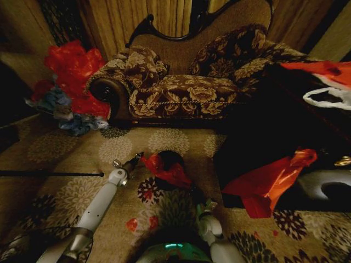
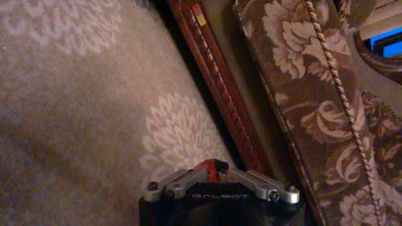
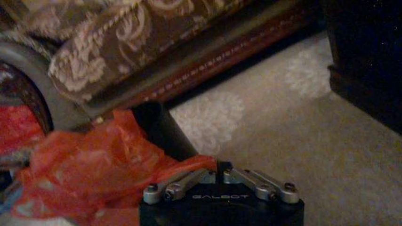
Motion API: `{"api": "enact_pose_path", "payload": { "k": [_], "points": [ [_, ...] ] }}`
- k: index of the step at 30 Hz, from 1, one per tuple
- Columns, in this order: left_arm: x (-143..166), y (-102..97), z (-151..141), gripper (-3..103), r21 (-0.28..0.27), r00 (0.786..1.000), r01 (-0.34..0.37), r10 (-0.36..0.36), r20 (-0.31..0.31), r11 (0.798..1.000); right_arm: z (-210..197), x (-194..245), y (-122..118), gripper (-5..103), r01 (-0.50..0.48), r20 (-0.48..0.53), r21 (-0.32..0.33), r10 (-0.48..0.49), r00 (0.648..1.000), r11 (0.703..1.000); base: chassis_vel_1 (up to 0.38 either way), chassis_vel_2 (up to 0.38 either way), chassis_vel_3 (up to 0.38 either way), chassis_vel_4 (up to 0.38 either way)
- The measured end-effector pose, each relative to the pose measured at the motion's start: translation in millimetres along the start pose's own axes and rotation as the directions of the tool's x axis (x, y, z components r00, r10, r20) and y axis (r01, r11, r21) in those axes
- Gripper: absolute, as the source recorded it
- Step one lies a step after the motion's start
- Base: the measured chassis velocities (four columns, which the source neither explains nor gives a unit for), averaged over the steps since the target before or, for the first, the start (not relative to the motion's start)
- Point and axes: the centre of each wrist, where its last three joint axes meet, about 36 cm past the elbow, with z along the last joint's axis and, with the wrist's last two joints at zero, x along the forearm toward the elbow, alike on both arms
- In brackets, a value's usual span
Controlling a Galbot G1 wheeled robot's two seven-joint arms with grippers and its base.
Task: Place a garbage bag over the trash bin.
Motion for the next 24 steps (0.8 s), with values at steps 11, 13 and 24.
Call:
{"api": "enact_pose_path", "payload": {
  "k": [11,13,24],
  "points": [
    [-5,-7.5,3,0,0.019,1.000,-0.017,0.017,0.006,1.000,-16,-17,1,0,-0.010,0.050,-0.007,0.010,0.999,1.000,0.000,0.000,0.000,0.000],
    [-8,-10.4,6,0,0.024,1.000,-0.023,0.023,0.007,0.999,-16,-20,1,0,-0.014,0.051,-0.009,0.014,0.999,1.000,0.000,0.000,0.000,0.000],
    [-11,-22.0,4,0,0.037,0.999,-0.046,0.046,0.015,0.998,-33,-18,6,0,-0.013,0.091,-0.040,0.016,0.996,0.999,0.000,0.000,0.000,0.000]
  ]
}}
